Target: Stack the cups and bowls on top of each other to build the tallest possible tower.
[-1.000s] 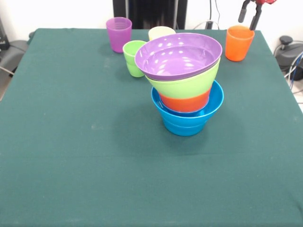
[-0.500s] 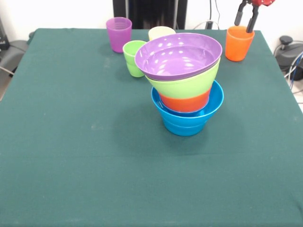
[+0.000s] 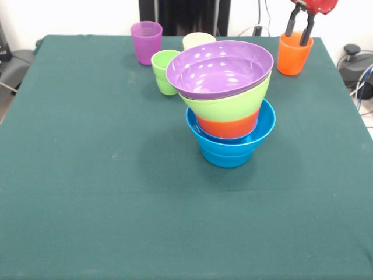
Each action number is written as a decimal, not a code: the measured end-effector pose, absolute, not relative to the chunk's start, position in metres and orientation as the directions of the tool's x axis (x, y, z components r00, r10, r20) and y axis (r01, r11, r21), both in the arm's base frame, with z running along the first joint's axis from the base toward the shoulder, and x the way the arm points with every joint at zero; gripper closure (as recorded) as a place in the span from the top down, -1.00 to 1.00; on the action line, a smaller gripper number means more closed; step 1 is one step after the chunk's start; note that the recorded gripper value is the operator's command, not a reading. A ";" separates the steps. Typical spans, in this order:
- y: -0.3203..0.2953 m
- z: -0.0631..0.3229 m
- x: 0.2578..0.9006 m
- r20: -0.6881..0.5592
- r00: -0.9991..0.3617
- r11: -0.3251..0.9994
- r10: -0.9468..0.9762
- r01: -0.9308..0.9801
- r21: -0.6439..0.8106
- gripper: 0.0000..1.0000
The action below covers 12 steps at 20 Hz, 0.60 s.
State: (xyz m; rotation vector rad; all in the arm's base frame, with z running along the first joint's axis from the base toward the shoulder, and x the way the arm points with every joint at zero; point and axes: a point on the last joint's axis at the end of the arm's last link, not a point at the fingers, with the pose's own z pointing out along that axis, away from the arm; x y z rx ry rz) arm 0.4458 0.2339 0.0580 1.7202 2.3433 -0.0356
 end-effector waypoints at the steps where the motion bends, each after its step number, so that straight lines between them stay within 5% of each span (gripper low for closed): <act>1: 0.234 0.055 0.444 -0.202 -0.284 0.310 0.937 0.944 0.111 1.00; 12: 0.239 0.056 0.442 -0.201 -0.294 0.321 0.934 0.940 0.114 1.00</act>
